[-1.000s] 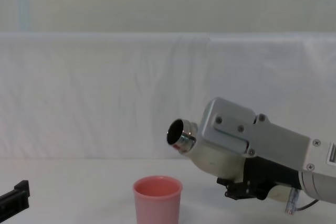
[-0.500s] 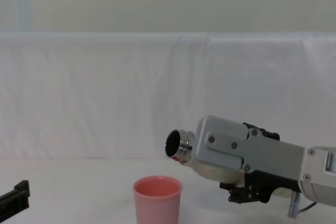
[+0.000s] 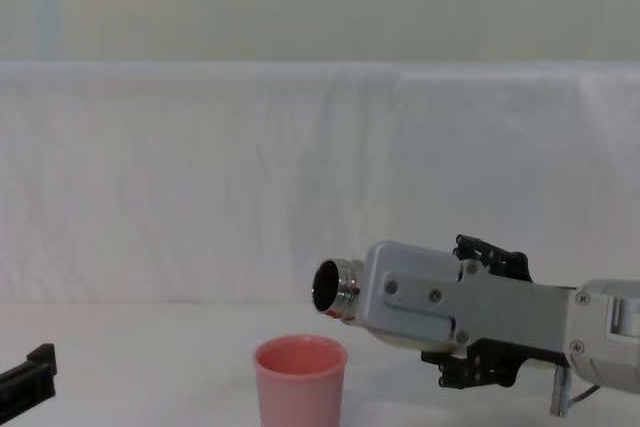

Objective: Grasp the thermos with one hand and pour water into the cup lid.

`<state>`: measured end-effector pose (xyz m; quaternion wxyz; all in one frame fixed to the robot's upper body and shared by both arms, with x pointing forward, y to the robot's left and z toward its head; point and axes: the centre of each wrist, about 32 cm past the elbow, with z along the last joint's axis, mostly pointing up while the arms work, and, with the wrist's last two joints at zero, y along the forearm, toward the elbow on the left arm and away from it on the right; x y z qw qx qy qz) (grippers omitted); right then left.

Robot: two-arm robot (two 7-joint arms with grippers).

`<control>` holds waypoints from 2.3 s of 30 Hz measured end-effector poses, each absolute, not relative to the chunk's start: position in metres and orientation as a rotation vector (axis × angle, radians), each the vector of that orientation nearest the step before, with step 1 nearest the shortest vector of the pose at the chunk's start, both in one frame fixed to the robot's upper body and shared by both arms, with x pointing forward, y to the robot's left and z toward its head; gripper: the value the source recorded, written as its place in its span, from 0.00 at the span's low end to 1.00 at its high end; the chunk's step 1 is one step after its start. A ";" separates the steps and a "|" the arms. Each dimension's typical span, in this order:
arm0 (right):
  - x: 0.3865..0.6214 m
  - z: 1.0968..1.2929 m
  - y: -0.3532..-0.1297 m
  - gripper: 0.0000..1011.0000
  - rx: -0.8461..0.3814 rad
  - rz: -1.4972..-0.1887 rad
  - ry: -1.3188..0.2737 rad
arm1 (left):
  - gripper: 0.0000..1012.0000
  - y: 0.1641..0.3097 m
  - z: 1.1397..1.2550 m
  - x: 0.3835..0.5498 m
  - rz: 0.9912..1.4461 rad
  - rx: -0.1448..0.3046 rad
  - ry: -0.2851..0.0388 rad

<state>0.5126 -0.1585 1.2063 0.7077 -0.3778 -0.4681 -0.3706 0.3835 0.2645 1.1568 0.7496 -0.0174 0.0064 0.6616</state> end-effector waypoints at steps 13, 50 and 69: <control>0.513 1.209 -0.158 0.94 -0.856 -0.815 -1.070 | 0.99 0.265 1.157 0.384 1.446 -0.038 0.014; 0.516 1.203 -0.152 0.94 -0.934 -0.778 -1.150 | 0.99 0.265 1.157 0.384 1.446 -0.038 0.014; 0.519 1.207 -0.152 0.94 -0.948 -0.776 -1.175 | 0.99 0.265 1.157 0.384 1.446 -0.038 0.014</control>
